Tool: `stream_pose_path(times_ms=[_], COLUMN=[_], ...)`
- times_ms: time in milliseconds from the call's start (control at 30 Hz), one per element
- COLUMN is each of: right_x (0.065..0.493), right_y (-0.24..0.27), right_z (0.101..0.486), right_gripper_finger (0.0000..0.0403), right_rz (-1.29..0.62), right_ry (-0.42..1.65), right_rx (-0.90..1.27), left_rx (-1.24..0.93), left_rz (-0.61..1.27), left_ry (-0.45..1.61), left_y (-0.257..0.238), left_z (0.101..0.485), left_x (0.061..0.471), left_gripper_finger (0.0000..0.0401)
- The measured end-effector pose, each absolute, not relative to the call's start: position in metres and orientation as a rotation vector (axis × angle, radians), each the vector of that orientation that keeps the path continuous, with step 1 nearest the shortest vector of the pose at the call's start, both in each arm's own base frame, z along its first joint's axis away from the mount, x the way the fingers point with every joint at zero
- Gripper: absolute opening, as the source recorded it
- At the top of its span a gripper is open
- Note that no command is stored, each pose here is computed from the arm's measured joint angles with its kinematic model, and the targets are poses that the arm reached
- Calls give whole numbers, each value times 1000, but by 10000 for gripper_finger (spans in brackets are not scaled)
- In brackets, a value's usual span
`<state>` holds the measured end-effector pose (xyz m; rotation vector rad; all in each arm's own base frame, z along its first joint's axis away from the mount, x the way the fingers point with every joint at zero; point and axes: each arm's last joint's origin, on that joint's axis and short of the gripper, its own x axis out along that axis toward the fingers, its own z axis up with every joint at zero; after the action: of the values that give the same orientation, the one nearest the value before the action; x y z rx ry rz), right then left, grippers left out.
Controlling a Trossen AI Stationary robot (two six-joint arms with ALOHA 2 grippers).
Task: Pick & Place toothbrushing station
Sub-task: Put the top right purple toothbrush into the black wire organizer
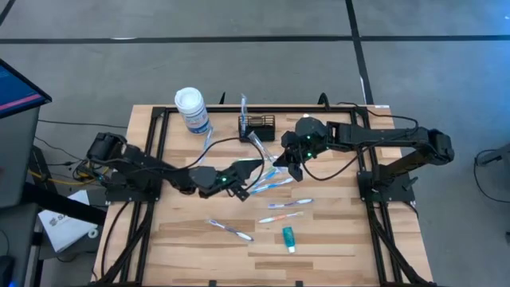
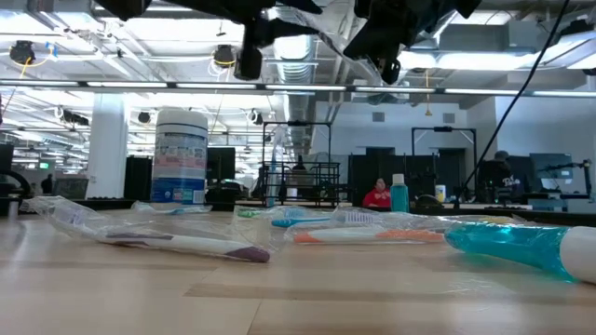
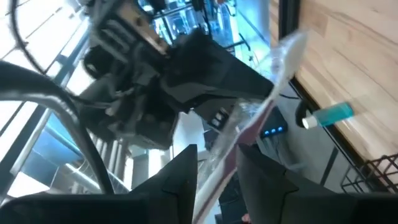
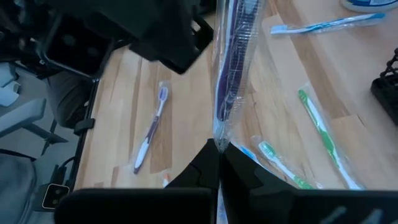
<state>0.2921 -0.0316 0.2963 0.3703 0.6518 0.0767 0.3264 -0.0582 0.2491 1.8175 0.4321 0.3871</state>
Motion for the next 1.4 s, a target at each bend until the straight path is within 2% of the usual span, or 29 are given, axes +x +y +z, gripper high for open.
stream_pose_path(times_ms=[633,1400], right_x=[294,296], right_y=[-22,-21], right_z=[298,302], right_gripper_finger=[0,0], right_rz=[127,186], right_ry=[637,591], right_rx=[370,383], left_rx=[1839,1878], left_rz=[403,331], left_ry=[451,388], left_y=[-37,-42], left_z=[252,249], left_x=[336,338], left_gripper_finger=[104,99])
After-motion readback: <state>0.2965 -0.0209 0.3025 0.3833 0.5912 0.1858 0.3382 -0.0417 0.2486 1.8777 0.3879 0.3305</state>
